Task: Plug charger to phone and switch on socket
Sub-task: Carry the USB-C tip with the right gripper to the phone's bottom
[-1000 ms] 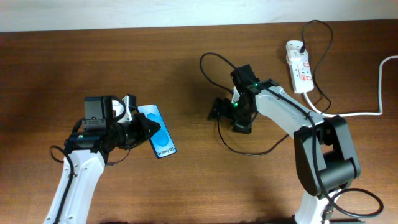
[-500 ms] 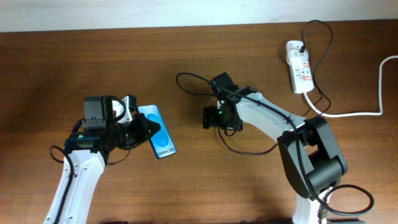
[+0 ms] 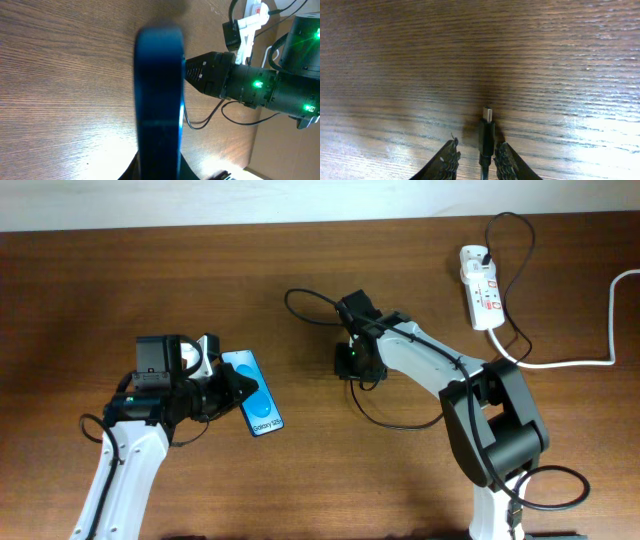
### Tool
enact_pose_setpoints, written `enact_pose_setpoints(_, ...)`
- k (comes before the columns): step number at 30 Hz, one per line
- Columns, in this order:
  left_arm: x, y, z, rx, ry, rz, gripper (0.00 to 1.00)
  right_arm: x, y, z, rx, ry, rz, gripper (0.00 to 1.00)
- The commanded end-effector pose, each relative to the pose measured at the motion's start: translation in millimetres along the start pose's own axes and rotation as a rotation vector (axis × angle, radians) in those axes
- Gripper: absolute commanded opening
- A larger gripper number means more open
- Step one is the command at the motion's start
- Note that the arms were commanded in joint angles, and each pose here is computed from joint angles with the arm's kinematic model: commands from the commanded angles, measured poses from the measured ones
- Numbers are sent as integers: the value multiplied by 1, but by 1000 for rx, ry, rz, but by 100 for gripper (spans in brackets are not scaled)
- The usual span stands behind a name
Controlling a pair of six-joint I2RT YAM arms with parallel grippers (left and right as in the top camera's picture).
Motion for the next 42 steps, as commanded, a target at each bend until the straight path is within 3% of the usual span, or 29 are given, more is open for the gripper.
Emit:
enact_pose_setpoints(1, -1, 4, -7, 22, -27, -5, 0, 53, -56, -30, 89, -29, 202, 17)
enact_pose_setpoints(4, 0, 4, -6, 19, -24, -2, 0, 55, -56, -30, 91, -30, 209, 4)
enact_pose_setpoints(10, 2, 4, -4, 11, -14, 9, 0, 56, -43, -31, 79, -7, 232, 4)
enact_pose_setpoints(15, 3, 4, -5, 19, -15, 14, 0, 46, 21, -26, -1, 57, 217, 4)
enact_pose_setpoints(22, 6, 5, -13, 61, -21, 38, 0, 58, 140, -5, -271, 149, 97, 4)
enact_pose_setpoints(29, 9, 6, -23, 119, -42, 62, 0, 101, 227, 10, -400, 257, -11, 4)
enact_pose_setpoints(34, 8, 10, -47, 243, -109, 78, 0, 146, 287, 56, -743, 423, -99, 4)
enact_pose_setpoints(39, 4, 27, -95, 483, -305, 71, 0, 163, 291, 71, -931, 476, -154, 4)
enact_pose_setpoints(42, -1, 32, -105, 516, -293, 55, 0, 160, 279, 77, -1043, 497, -187, 4)
Point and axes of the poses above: each gripper's point midway between its finger pads, its own y axis back along the fingers, its own z axis along the line the jaws close on, x = y × z, the point moved 1 cm from there along y, back along the fingers, and after that the axes turned 12 degrees about y, right-handed, at the moved point
